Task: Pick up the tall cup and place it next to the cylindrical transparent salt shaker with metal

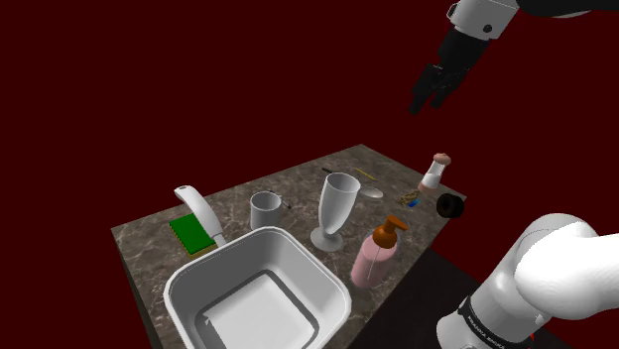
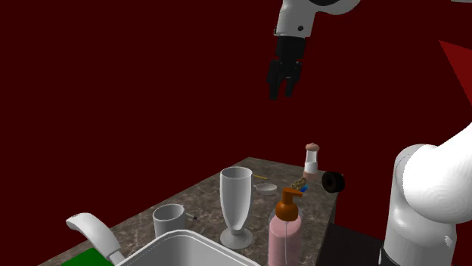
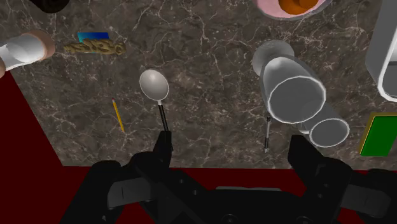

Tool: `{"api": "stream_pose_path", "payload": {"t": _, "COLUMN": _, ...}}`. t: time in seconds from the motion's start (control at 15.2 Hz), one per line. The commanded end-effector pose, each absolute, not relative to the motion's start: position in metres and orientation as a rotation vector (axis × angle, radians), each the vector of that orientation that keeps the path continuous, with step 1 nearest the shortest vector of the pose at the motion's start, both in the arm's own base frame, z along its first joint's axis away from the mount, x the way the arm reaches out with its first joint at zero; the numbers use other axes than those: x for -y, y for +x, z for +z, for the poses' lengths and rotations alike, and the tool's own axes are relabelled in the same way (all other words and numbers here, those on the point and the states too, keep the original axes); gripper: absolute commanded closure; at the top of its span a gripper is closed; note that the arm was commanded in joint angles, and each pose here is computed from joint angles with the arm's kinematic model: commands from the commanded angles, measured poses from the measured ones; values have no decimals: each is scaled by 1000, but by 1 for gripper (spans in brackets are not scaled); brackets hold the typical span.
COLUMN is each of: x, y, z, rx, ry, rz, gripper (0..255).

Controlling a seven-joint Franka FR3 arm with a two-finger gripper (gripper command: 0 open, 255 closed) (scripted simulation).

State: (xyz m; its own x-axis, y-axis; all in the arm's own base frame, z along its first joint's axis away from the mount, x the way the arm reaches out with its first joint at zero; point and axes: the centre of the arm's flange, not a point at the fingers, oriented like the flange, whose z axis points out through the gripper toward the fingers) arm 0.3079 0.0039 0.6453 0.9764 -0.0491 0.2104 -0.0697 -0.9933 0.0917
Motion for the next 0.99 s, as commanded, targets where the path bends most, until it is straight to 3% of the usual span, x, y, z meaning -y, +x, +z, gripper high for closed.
{"api": "stream_pose_path", "payload": {"t": 0.0, "x": -4, "y": 308, "z": 645, "rx": 91, "ry": 3025, "rz": 318, "gripper": 0}}
{"api": "stream_pose_path", "payload": {"t": 0.92, "x": -54, "y": 381, "z": 483, "rx": 257, "ry": 3096, "rz": 146, "gripper": 0}}
